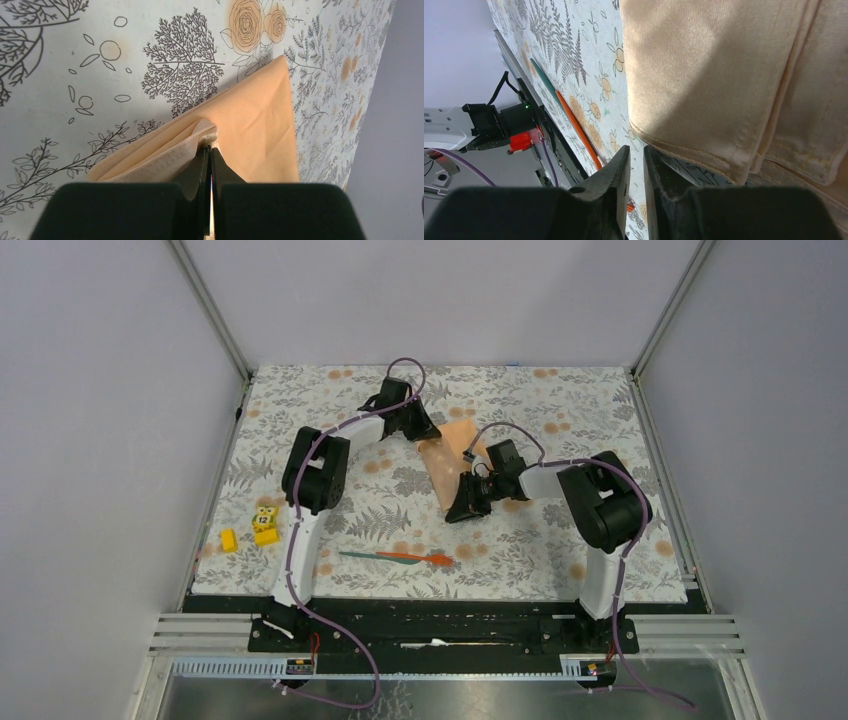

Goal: Fold the napkin into a case and place the utensils inside
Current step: Place the 2/3-rectangle-folded napkin at the center of the board, then move the right arm to the center of the board with the 2/3-rectangle-folded napkin, then pick up the 2/3-rectangle-folded napkin from the center of the board.

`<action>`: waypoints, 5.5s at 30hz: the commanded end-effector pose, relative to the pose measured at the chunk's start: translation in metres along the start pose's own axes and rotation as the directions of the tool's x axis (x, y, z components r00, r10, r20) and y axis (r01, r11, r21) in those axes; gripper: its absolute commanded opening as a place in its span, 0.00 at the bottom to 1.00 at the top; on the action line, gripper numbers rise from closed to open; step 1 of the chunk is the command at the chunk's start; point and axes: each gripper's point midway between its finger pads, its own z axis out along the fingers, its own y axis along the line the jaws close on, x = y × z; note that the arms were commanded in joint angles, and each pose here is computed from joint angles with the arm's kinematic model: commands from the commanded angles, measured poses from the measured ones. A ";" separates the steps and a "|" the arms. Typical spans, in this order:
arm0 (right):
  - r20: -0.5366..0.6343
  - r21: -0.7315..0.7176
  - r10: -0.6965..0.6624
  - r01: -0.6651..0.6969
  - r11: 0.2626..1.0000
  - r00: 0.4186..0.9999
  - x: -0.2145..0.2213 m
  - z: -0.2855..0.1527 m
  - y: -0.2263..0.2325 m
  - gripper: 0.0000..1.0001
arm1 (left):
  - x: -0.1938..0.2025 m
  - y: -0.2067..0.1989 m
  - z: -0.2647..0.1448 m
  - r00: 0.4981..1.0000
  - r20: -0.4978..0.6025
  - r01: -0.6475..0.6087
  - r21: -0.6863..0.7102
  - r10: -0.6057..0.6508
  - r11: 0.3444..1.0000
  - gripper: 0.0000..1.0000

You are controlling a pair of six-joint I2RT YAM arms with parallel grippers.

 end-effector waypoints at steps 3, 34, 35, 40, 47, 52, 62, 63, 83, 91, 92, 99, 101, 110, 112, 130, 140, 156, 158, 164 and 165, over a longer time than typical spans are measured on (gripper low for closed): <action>0.059 0.038 -0.064 0.062 0.997 0.996 -0.019 -0.029 0.032 0.28 | 0.000 -0.020 -0.012 0.996 -0.046 -0.074 0.027 0.076 0.997 0.10; 0.275 0.117 0.205 -0.245 0.963 0.939 -0.071 -0.083 -0.072 0.31 | 0.134 -0.093 -0.223 0.963 -0.078 -0.246 0.135 0.258 0.960 0.67; 0.260 0.112 0.207 -0.243 0.964 0.943 -0.064 -0.079 -0.067 0.29 | 0.137 -0.089 -0.225 0.962 -0.069 -0.253 0.119 0.263 0.960 0.68; 0.219 0.030 0.138 -0.148 0.989 0.966 -0.043 -0.055 -0.010 0.30 | 0.154 -0.077 -0.219 0.955 -0.052 -0.291 0.031 0.293 0.956 0.70; 0.419 0.394 0.123 -0.302 0.868 0.899 -0.046 -0.123 -0.055 0.78 | 0.187 -0.083 -0.174 0.902 -0.085 -0.431 -0.128 0.423 0.893 0.71; 0.547 0.401 0.178 -0.442 0.802 0.818 -0.046 -0.175 -0.095 0.85 | 0.206 -0.091 -0.133 0.820 -0.169 -0.572 -0.284 0.548 0.769 0.66; 0.497 0.317 0.195 -0.386 0.866 0.846 -0.044 -0.164 -0.091 0.84 | 0.232 -0.071 -0.082 0.736 -0.312 -0.673 -0.431 0.601 0.601 0.59; 0.491 0.311 0.199 -0.385 0.869 0.848 -0.044 -0.162 -0.092 0.84 | 0.233 -0.069 -0.081 0.734 -0.319 -0.676 -0.432 0.600 0.598 0.58; 0.459 0.251 0.218 -0.361 0.898 0.861 -0.046 -0.149 -0.088 0.83 | 0.234 -0.097 -0.100 0.739 -0.317 -0.673 -0.390 0.594 0.629 0.54; 0.452 0.244 0.222 -0.359 0.901 0.864 -0.044 -0.148 -0.087 0.82 | 0.226 -0.086 -0.084 0.730 -0.346 -0.683 -0.397 0.590 0.612 0.45; 0.453 0.244 0.219 -0.357 0.902 0.864 -0.045 -0.148 -0.087 0.82 | 0.225 -0.083 -0.082 0.730 -0.349 -0.683 -0.401 0.587 0.611 0.42; 0.444 0.237 0.225 -0.356 0.904 0.867 -0.044 -0.146 -0.087 0.82 | 0.227 -0.071 -0.073 0.730 -0.390 -0.683 -0.385 0.561 0.621 0.41; 0.442 0.233 0.228 -0.356 0.905 0.868 -0.044 -0.145 -0.086 0.82 | 0.231 -0.066 -0.071 0.729 -0.404 -0.684 -0.385 0.553 0.620 0.41; 0.419 0.231 0.211 -0.329 0.915 0.883 -0.044 -0.139 -0.080 0.85 | 0.243 -0.037 -0.063 0.734 -0.449 -0.674 -0.391 0.509 0.627 0.40; 0.416 0.230 0.209 -0.325 0.917 0.885 -0.044 -0.137 -0.079 0.86 | 0.244 -0.031 -0.062 0.735 -0.458 -0.671 -0.387 0.499 0.633 0.38; 0.394 -0.016 0.297 -0.316 0.949 0.870 -0.086 -0.101 -0.051 0.99 | 0.216 -0.068 -0.092 0.817 -0.369 -0.550 -0.265 0.443 0.792 0.00; 0.382 -0.122 0.409 -0.394 0.911 0.829 -0.116 -0.061 -0.042 0.96 | 0.217 -0.078 -0.106 0.829 -0.364 -0.517 -0.210 0.425 0.830 0.00; 0.479 -0.077 0.397 -0.412 0.908 0.783 -0.147 -0.063 -0.072 0.56 | 0.220 -0.087 -0.115 0.836 -0.350 -0.500 -0.169 0.423 0.849 0.00; 0.484 -0.066 0.393 -0.415 0.908 0.782 -0.149 -0.063 -0.075 0.52 | 0.220 -0.088 -0.115 0.837 -0.349 -0.498 -0.165 0.421 0.851 0.00; 0.480 -0.063 0.381 -0.402 0.914 0.790 -0.153 -0.063 -0.079 0.40 | 0.221 -0.090 -0.116 0.839 -0.349 -0.492 -0.161 0.417 0.856 0.00; 0.478 -0.063 0.380 -0.401 0.914 0.791 -0.153 -0.062 -0.080 0.38 | 0.220 -0.091 -0.116 0.841 -0.346 -0.489 -0.160 0.416 0.857 0.00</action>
